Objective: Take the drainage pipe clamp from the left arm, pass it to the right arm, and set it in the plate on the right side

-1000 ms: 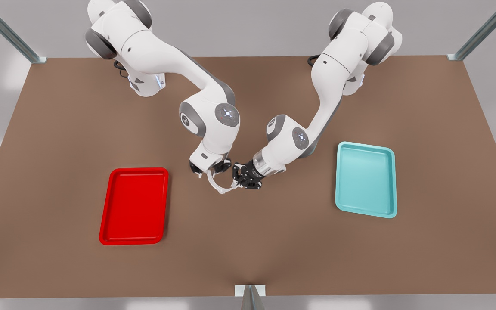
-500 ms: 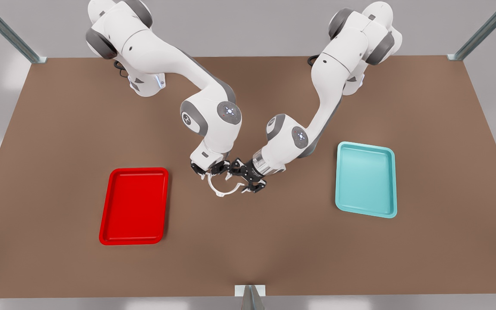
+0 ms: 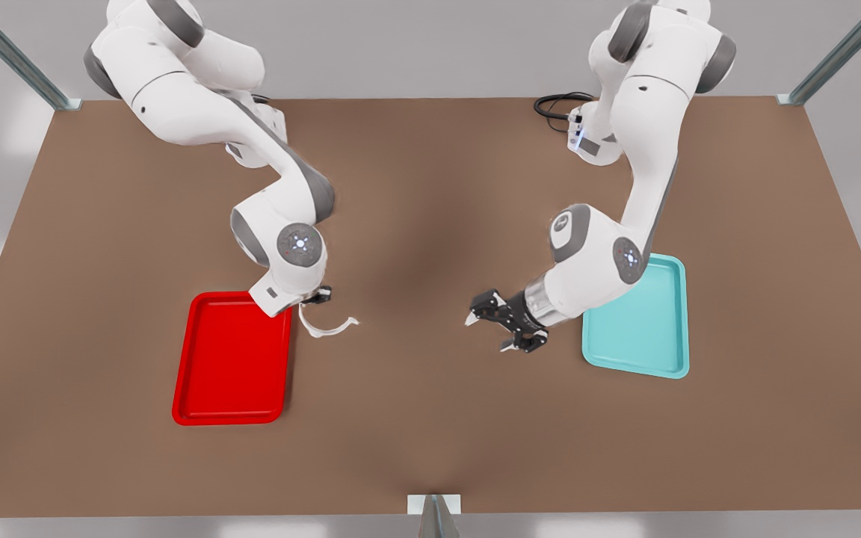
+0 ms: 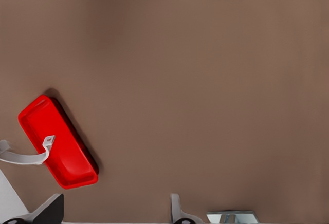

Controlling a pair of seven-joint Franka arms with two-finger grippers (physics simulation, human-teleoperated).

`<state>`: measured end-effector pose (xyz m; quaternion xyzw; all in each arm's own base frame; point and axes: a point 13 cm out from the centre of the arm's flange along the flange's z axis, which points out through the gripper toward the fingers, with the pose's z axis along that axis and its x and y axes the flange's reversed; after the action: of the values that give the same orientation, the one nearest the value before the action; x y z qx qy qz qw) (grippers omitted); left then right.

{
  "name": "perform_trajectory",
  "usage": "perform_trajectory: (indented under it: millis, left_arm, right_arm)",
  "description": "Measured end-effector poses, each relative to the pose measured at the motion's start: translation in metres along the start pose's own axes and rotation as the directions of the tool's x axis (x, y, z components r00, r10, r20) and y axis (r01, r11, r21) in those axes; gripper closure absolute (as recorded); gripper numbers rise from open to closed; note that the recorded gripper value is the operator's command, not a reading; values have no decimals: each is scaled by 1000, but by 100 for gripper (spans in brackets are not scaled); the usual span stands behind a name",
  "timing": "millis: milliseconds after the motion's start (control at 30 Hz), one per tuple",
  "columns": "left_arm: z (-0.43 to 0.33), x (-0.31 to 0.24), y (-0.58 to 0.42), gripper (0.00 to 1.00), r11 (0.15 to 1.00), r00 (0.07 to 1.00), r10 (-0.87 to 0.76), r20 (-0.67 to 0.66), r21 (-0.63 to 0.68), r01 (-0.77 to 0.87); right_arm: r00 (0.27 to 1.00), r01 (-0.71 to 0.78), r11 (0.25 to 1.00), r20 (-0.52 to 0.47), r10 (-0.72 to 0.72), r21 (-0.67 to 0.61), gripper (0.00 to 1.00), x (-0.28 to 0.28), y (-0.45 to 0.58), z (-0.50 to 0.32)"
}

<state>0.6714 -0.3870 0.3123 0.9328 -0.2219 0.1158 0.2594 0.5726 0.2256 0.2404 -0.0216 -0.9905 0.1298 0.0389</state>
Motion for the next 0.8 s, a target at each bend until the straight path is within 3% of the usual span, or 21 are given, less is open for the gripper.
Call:
perform_trajectory:
  millis: [167, 267, 333, 433, 567, 667, 700, 800]
  left_arm:
    - [-60, -54, -159, 0, 958, 948, 228, 222, 121, -259]
    - [-146, -62, -212, 0, 821, 813, 491, 314, 144, -552]
    - [-216, -65, -215, 0, 656, 647, 652, 395, 134, -743]
    - [-250, -75, -196, 0, 383, 319, 805, 500, -28, -923]
    - [-240, -91, -195, 0, 97, -48, 879, 474, -277, -956]
    - [-231, -97, -197, 0, -81, -255, 881, 398, -406, -910]
    - [-230, -98, -198, 0, -133, -312, 875, 370, -437, -890]
    - [-226, -101, -195, 0, -277, -461, 842, 282, -507, -816]
  right_arm:
    - [979, -108, 990, -184, 90, -91, 79, 4, -79, 49]
    - [942, -171, 970, -317, 109, -172, 79, 10, -102, 78]
    - [916, -198, 956, -388, 101, -217, 79, 14, -114, 97]
    - [897, -216, 942, -434, 88, -255, 79, 15, -137, 113]
    - [891, -218, 942, -446, 86, -254, 79, 10, -179, 144]
    - [904, -193, 948, -421, 72, -253, 79, 0, -205, 159]
    - [912, -173, 952, -405, 59, -251, 52, -3, -209, 162]
    - [930, -111, 962, -368, 12, -248, 51, -9, -215, 168]
